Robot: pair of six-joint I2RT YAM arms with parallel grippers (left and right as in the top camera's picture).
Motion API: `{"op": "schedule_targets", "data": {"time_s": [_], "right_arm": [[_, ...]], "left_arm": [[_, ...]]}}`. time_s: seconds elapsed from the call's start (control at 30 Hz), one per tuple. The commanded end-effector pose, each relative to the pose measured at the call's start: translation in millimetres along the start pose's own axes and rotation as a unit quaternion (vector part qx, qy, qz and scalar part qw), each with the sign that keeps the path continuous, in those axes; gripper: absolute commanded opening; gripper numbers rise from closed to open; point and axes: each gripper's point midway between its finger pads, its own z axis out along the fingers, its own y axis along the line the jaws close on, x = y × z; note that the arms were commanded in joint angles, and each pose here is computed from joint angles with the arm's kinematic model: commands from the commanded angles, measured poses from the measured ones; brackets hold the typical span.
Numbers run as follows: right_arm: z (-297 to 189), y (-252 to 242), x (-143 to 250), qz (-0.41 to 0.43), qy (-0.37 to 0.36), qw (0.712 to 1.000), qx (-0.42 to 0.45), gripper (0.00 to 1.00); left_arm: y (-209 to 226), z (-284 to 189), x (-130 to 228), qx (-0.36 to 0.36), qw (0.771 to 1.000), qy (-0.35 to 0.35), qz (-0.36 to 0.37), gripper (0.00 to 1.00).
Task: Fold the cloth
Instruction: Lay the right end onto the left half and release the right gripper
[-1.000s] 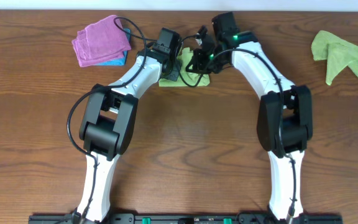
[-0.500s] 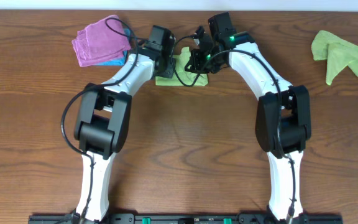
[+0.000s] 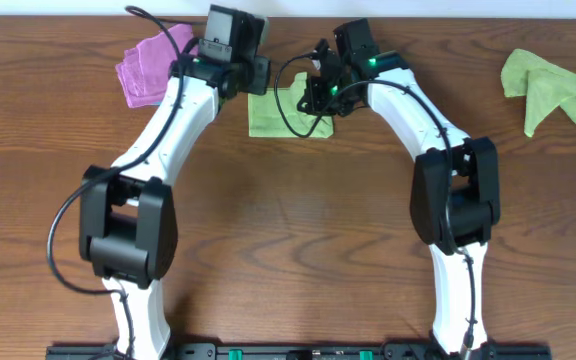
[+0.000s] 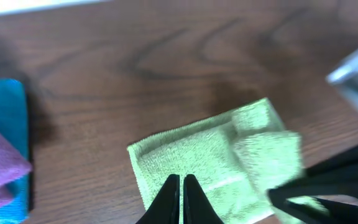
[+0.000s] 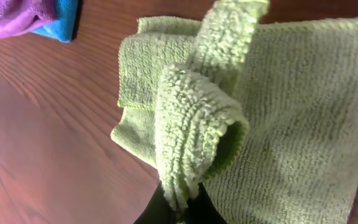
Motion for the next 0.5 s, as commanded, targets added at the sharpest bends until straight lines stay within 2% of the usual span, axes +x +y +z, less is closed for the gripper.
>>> {"op": "schedule_targets", "data": {"time_s": [0.0, 0.2, 0.47], "right_arm": [[-6, 17, -11, -0.015, -0.022, 1.0, 0.001, 0.02], [0, 32, -25, -0.038, -0.054, 0.998, -0.001, 0.02], [17, 44, -17, -0.054, -0.048, 0.997, 0.006, 0.02]], "left_arm": [[11, -29, -19, -0.006, 1.0, -0.029, -0.006, 0.05], [63, -80, -29, -0.028, 0.997, -0.047, -0.062, 0.05], [99, -94, -15, -0.033, 0.994, -0.029, -0.102, 0.06]]}}
